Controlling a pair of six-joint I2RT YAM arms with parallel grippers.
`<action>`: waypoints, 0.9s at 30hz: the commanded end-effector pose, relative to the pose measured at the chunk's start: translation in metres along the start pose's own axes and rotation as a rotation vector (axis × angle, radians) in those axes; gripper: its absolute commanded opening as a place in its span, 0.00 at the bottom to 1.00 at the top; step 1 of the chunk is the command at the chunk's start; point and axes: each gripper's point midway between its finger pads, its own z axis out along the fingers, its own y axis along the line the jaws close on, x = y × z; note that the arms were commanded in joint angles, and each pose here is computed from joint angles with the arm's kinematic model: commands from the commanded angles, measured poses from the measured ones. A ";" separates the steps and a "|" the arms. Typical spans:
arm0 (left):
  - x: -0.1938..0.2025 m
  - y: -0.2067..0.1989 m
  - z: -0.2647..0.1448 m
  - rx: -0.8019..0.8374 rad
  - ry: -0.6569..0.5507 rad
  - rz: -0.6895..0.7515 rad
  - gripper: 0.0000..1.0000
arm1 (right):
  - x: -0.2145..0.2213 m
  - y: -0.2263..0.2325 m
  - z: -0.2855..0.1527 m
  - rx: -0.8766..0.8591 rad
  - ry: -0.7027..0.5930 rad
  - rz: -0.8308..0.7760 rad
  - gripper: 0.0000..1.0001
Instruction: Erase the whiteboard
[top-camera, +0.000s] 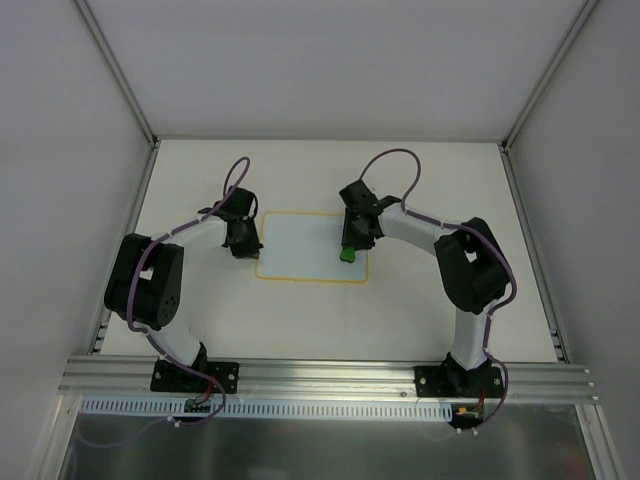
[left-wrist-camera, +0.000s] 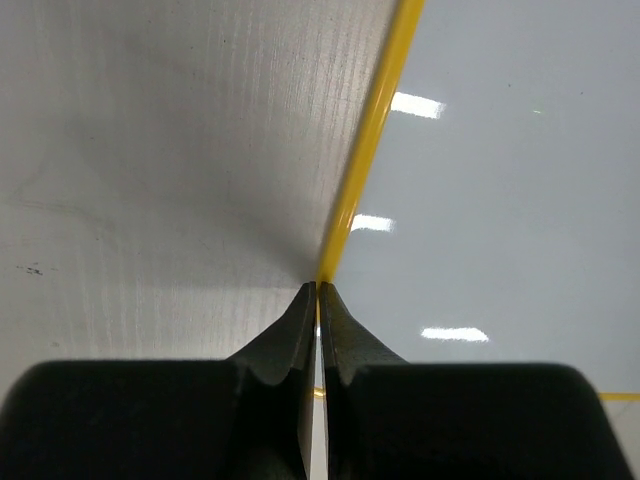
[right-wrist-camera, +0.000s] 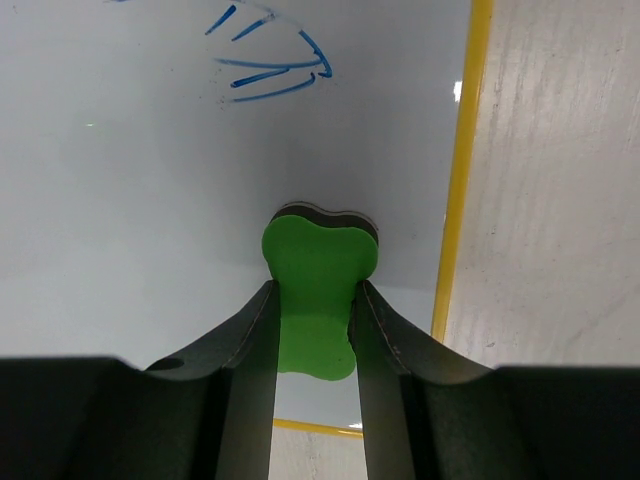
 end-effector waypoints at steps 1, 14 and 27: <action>0.017 0.011 -0.004 -0.033 0.053 -0.017 0.00 | 0.030 -0.015 0.007 0.094 0.079 -0.042 0.00; 0.034 0.008 -0.010 0.020 0.095 -0.028 0.00 | 0.060 0.087 0.018 -0.049 0.091 -0.220 0.00; 0.051 0.015 -0.010 0.014 0.123 -0.028 0.00 | -0.018 0.011 0.018 0.121 0.023 -0.084 0.00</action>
